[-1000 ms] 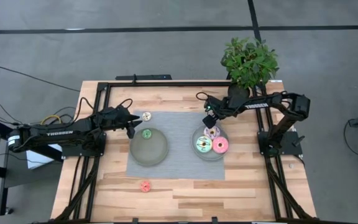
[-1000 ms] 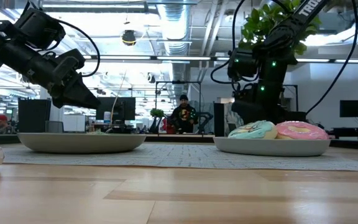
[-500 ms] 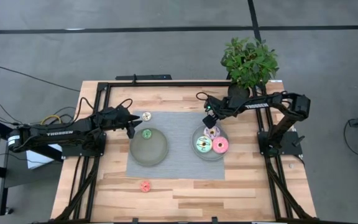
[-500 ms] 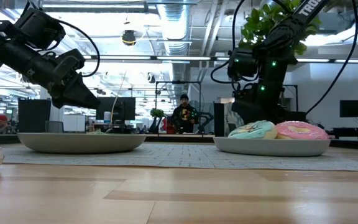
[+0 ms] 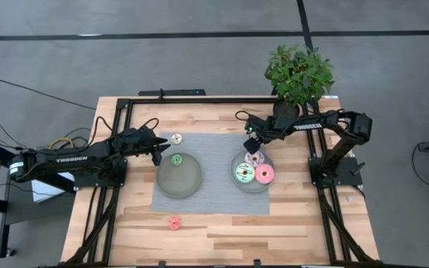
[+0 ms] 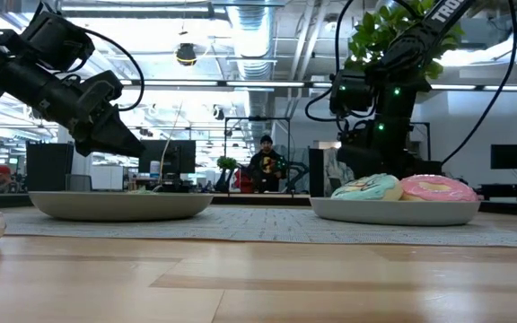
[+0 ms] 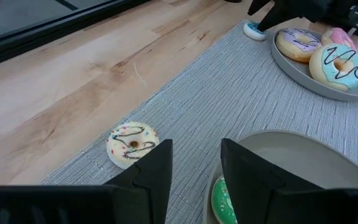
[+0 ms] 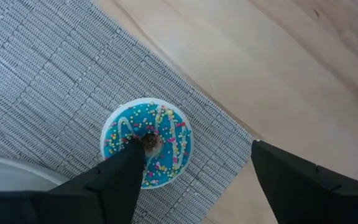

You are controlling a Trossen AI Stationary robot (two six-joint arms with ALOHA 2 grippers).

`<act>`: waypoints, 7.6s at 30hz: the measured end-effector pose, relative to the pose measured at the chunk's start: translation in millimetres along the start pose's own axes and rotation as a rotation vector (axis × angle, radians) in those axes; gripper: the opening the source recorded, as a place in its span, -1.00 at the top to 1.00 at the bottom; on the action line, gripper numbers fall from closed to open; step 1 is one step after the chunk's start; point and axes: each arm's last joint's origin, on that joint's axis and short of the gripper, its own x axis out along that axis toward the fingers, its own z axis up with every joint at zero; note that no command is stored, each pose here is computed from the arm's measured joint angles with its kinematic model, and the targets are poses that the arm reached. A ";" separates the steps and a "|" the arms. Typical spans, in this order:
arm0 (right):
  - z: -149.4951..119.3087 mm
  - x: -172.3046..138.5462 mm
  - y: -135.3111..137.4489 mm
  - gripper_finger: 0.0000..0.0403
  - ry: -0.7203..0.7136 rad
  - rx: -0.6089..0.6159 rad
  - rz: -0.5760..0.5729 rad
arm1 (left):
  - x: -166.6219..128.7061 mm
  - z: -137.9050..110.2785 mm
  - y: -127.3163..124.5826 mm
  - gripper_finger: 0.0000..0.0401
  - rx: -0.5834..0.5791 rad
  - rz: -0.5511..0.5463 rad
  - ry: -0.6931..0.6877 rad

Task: Pick & Place donuts
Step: Put the small blue donut into the green plate

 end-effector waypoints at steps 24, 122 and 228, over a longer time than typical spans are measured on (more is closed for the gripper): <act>-1.6 -0.6 3.8 0.40 0.000 -0.012 0.011 | 0.0 -0.2 -0.5 0.36 0.000 -0.018 0.005; -29.7 -141.5 130.9 0.95 -0.838 -0.324 0.599 | -16.8 28.5 -48.6 0.36 -0.109 -0.561 -0.274; 47.5 -98.3 254.5 0.90 -0.805 -0.541 0.159 | 6.0 21.1 -69.6 0.55 -0.138 -0.314 -0.260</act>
